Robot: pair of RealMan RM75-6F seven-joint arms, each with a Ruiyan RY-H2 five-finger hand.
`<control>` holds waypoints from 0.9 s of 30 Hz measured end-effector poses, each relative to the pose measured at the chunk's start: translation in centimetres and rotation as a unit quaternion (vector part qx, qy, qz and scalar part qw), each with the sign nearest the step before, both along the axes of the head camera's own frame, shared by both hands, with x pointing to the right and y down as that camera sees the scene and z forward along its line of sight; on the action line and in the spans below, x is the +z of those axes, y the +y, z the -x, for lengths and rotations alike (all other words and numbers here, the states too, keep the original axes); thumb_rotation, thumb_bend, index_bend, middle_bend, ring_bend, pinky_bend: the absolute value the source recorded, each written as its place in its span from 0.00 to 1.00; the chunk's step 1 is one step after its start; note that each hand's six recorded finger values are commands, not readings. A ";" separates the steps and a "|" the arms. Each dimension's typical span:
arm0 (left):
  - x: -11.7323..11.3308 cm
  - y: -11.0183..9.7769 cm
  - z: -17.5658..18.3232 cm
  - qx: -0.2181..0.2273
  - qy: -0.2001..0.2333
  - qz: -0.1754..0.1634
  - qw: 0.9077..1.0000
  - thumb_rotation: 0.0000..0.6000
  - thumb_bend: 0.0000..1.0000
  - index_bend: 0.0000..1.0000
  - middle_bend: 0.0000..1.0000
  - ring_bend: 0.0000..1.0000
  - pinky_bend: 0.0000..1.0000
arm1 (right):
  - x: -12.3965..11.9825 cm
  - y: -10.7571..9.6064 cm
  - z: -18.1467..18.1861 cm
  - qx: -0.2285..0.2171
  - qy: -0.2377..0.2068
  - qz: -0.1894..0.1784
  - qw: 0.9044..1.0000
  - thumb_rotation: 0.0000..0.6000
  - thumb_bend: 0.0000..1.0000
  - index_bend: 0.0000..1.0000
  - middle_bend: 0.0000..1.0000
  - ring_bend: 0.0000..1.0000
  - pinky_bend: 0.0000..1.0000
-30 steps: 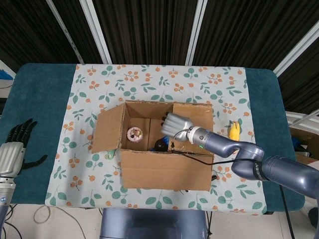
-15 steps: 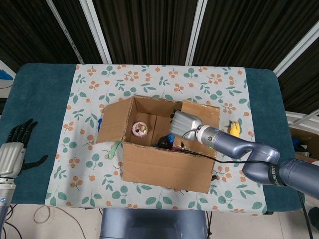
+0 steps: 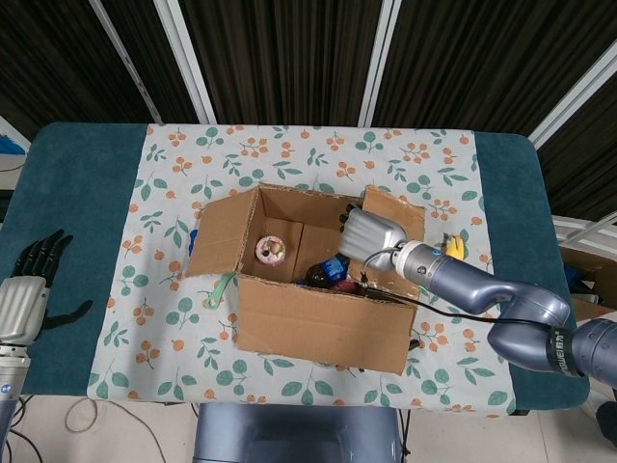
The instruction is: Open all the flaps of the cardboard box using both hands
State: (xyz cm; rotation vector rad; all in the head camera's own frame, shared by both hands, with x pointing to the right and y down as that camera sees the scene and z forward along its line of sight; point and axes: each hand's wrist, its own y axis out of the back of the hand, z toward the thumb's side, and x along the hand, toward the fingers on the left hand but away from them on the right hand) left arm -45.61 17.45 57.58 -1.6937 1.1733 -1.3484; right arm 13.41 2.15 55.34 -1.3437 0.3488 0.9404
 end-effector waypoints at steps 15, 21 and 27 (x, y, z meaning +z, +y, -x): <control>0.0 0.0 -0.1 0.002 0.001 0.000 1.000 1.00 0.15 0.00 0.00 0.00 0.05 | -1.8 -1.2 -2.5 -0.004 0.040 -0.042 0.998 1.00 1.00 0.52 0.40 0.26 0.30; -0.1 0.1 -0.1 0.003 0.002 0.001 1.000 1.00 0.15 0.00 0.00 0.00 0.05 | -1.9 -1.5 -3.7 -0.007 0.063 -0.053 0.997 1.00 1.00 0.52 0.40 0.26 0.30; 0.0 0.1 -0.2 0.004 0.002 0.003 1.000 1.00 0.15 0.00 0.00 0.00 0.05 | -2.1 -2.2 -5.5 -0.001 0.086 -0.066 0.994 1.00 1.00 0.52 0.39 0.26 0.30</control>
